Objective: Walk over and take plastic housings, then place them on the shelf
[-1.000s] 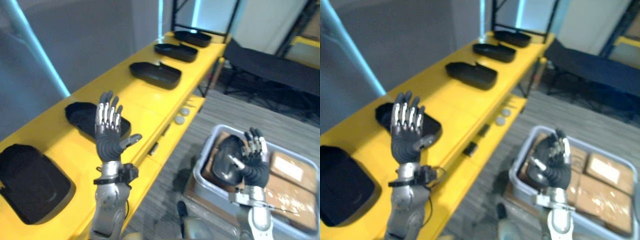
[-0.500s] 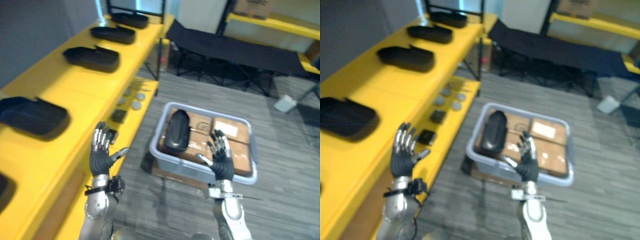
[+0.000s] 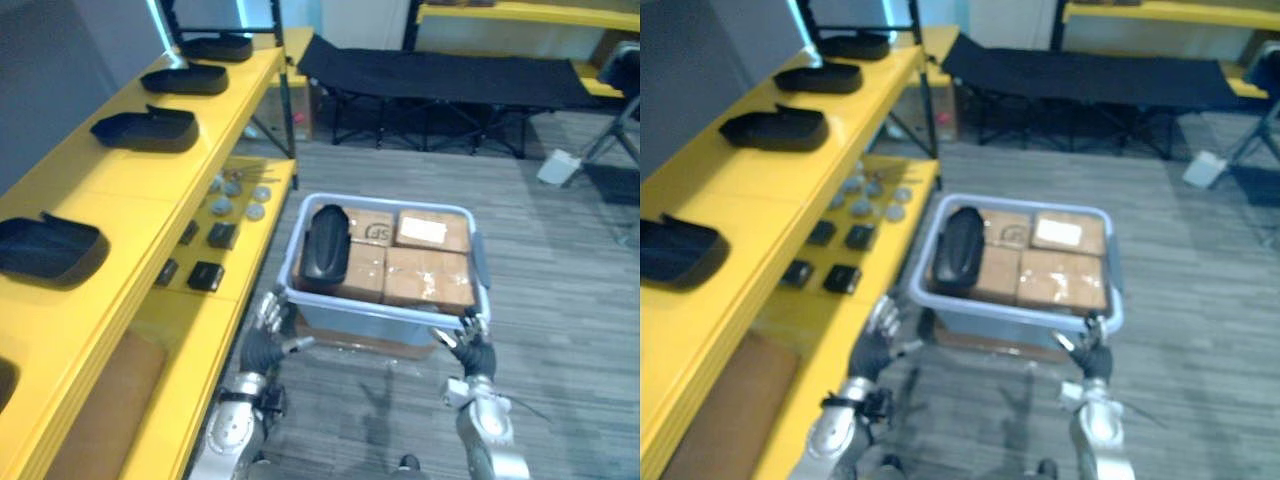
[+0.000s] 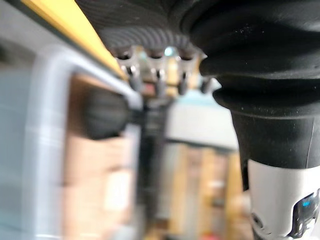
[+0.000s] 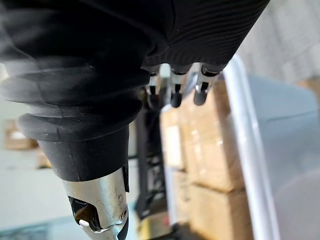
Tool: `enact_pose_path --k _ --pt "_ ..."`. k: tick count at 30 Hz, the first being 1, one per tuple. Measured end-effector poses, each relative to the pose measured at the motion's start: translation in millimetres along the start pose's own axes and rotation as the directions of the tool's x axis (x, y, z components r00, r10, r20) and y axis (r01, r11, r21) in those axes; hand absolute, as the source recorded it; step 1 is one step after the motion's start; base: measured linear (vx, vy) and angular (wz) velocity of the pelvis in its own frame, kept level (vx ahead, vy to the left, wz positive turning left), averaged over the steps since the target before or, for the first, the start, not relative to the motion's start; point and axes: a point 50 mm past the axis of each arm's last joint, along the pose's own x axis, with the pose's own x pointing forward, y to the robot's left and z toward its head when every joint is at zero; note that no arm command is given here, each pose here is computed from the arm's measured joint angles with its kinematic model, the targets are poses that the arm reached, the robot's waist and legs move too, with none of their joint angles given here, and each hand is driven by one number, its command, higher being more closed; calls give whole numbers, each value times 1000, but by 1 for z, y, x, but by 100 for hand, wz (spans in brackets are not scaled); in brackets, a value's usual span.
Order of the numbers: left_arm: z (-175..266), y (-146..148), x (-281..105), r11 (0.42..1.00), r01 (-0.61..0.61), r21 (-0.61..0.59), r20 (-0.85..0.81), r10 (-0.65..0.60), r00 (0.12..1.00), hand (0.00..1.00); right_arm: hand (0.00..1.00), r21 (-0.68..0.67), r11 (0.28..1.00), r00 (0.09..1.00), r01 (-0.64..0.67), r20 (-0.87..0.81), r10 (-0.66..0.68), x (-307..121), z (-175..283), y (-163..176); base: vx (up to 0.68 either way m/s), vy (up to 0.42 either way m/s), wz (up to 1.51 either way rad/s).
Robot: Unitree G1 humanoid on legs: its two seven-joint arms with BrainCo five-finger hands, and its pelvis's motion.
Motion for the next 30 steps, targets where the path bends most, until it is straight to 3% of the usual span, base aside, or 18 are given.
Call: enact_pose_path --k 6,11,16,24,30 --pt "-23 4 11 995 -5 98 -105 15 994 0 0 -25 990 984 139 113 -135 69 67 -16 -86 82 43" --pt "-52 28 9 976 -91 196 -209 132 969 0 0 50 971 943 235 232 -240 102 144 -30 -56 73 30" --pt "-61 31 6 970 -137 199 -198 177 964 0 0 101 959 905 264 317 -283 112 201 -35 14 64 4" --pt "-72 24 7 969 -187 163 -203 219 954 0 0 47 917 883 396 256 -394 115 247 -66 -22 51 5" --pt "-73 21 8 958 -255 129 -168 275 947 0 0 10 896 872 443 225 -434 114 269 -67 -14 35 6"
